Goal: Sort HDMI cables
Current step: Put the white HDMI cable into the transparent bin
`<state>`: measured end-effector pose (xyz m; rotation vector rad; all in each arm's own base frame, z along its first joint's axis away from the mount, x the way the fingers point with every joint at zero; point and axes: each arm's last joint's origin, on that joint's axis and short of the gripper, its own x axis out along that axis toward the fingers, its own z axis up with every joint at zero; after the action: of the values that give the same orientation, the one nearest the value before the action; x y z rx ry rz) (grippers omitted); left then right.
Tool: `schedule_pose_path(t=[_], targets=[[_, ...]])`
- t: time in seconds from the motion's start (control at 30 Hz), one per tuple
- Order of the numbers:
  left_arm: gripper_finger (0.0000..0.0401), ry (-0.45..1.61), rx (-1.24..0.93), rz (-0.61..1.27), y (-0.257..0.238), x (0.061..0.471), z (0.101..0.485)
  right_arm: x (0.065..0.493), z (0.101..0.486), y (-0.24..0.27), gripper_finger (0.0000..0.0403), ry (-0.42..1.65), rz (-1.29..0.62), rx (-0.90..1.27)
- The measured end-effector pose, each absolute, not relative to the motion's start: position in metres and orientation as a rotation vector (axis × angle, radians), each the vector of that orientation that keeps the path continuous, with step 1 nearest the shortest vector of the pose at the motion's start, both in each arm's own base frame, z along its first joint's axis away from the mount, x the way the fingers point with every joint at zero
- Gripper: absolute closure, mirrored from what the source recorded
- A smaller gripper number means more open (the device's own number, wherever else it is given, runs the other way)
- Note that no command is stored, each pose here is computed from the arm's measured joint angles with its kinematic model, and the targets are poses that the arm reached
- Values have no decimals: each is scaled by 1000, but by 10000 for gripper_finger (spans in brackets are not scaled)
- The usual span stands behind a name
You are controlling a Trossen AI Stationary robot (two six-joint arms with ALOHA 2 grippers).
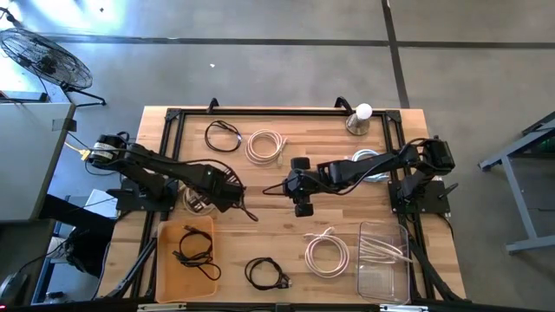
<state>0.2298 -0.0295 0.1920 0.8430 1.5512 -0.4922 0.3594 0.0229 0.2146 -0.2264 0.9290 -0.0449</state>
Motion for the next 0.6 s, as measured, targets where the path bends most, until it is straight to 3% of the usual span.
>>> schedule_pose_path(t=[0.6], targets=[[241, 1576, 858, -507, -28, 223, 179, 361, 216, 23, 246, 910, -35, -248]])
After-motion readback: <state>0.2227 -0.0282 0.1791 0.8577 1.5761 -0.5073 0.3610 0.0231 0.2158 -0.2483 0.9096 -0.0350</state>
